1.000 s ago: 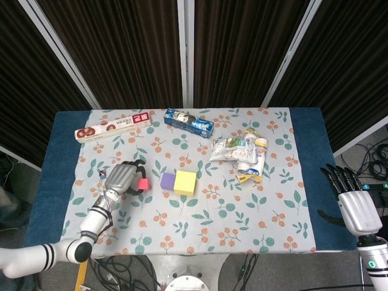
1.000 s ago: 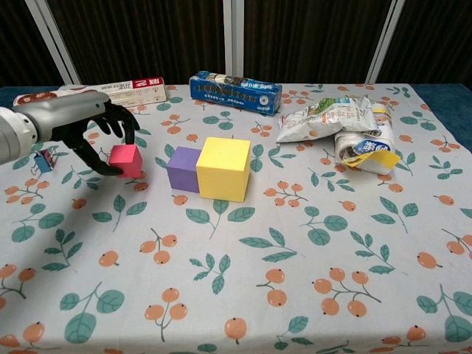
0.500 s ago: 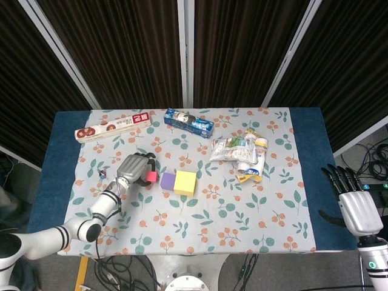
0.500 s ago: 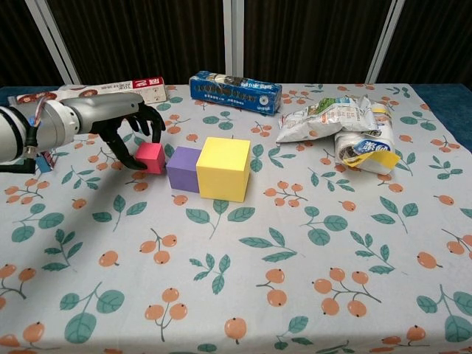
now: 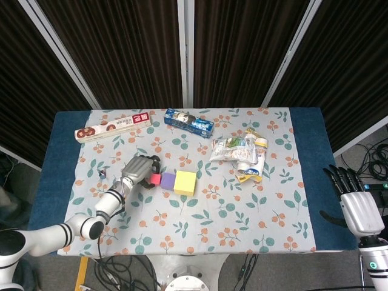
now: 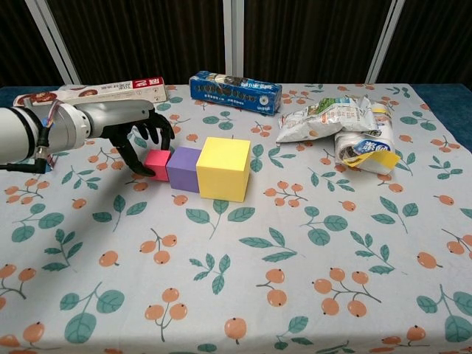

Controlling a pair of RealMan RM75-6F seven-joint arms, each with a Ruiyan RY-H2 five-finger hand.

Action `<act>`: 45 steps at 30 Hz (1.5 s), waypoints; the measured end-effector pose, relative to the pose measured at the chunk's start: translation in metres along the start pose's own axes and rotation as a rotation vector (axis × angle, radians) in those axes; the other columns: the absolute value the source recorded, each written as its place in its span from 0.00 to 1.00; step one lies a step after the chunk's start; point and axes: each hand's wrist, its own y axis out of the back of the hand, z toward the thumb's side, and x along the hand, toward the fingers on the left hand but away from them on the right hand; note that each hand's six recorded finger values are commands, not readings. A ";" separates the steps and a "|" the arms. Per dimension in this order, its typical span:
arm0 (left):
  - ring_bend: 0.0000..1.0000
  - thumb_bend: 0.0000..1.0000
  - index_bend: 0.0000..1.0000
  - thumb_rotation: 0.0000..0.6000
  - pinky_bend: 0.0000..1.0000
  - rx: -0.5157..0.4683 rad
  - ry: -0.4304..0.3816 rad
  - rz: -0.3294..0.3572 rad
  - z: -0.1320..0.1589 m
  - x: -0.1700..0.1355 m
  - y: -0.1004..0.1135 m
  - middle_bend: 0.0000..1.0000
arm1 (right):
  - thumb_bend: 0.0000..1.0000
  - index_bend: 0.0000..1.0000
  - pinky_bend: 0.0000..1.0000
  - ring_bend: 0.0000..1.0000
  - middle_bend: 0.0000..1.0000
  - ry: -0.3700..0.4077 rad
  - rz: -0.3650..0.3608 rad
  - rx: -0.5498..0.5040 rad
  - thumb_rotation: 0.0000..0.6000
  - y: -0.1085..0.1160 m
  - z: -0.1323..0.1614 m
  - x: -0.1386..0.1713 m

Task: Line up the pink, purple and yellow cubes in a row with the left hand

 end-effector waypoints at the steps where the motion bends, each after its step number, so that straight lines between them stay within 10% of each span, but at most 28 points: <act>1: 0.30 0.26 0.55 1.00 0.25 -0.003 0.001 -0.002 0.000 0.000 0.000 0.31 | 0.03 0.00 0.00 0.00 0.04 -0.002 0.000 0.000 1.00 0.000 0.000 0.000; 24: 0.30 0.26 0.52 1.00 0.25 -0.004 -0.003 -0.032 0.010 0.008 -0.005 0.31 | 0.03 0.00 0.00 0.00 0.04 -0.015 0.000 -0.002 1.00 0.000 -0.005 0.001; 45: 0.24 0.25 0.16 1.00 0.24 0.007 -0.012 -0.037 0.011 -0.004 0.004 0.21 | 0.03 0.00 0.00 0.00 0.04 -0.018 -0.013 0.000 1.00 0.003 -0.007 0.002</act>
